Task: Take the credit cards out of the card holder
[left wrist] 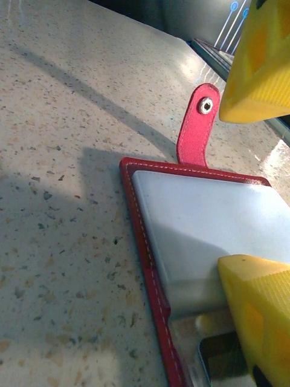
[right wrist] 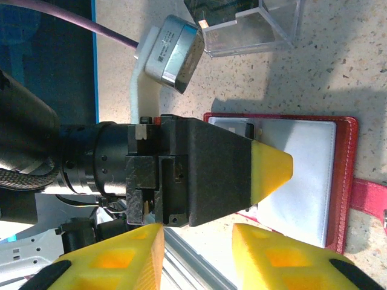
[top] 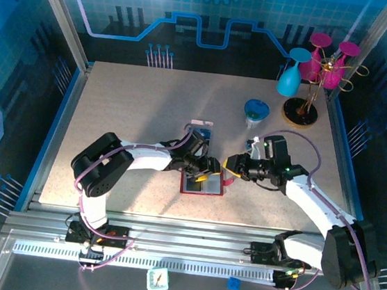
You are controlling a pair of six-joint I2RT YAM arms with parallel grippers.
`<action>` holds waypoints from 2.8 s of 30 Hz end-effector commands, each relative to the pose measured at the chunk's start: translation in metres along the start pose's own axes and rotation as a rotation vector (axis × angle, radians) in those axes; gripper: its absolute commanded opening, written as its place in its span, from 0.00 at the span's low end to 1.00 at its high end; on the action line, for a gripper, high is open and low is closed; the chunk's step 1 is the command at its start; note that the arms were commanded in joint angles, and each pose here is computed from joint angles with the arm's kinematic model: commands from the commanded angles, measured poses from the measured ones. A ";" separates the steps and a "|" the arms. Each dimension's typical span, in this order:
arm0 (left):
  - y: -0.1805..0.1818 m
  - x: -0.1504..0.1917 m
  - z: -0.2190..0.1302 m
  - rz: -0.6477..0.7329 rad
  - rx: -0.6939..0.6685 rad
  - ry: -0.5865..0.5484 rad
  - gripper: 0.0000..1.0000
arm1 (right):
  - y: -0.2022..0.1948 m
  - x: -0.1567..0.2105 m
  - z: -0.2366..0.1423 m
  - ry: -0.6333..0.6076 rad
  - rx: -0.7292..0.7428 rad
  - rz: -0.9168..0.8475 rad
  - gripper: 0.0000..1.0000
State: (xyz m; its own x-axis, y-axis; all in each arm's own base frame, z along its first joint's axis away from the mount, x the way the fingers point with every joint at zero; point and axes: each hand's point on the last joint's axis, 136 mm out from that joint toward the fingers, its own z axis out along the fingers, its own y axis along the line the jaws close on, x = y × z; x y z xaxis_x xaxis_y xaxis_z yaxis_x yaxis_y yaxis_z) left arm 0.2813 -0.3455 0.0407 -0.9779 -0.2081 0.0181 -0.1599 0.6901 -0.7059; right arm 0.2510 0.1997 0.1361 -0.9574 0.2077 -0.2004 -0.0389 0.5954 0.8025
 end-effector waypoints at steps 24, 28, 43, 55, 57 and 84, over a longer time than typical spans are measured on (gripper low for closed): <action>0.021 0.005 -0.038 0.009 -0.050 -0.058 0.60 | -0.012 0.005 0.026 0.080 0.019 0.023 0.35; 0.035 0.004 -0.048 -0.012 -0.059 -0.075 0.60 | -0.011 0.009 0.040 0.117 0.019 0.015 0.35; 0.061 0.006 -0.064 -0.063 -0.080 -0.099 0.41 | -0.017 0.034 0.094 0.244 0.022 0.024 0.34; 0.073 0.009 -0.061 -0.091 -0.121 -0.083 0.11 | -0.025 0.034 0.116 0.283 0.041 0.037 0.30; 0.076 0.011 -0.060 -0.092 -0.127 -0.076 0.09 | -0.024 0.036 0.119 0.292 0.041 0.035 0.30; 0.088 0.015 -0.058 -0.100 -0.177 -0.060 0.03 | -0.048 0.051 0.124 0.364 0.216 -0.006 0.30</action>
State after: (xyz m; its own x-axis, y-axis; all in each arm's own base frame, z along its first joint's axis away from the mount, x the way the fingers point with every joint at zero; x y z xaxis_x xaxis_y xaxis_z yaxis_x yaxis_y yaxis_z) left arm 0.2505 -0.2568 0.0322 -0.9481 -0.3171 0.0222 -0.2642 0.7471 -0.6100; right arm 0.2499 0.2851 0.0293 -0.9995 -0.0289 0.0155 -0.0089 0.6946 0.7193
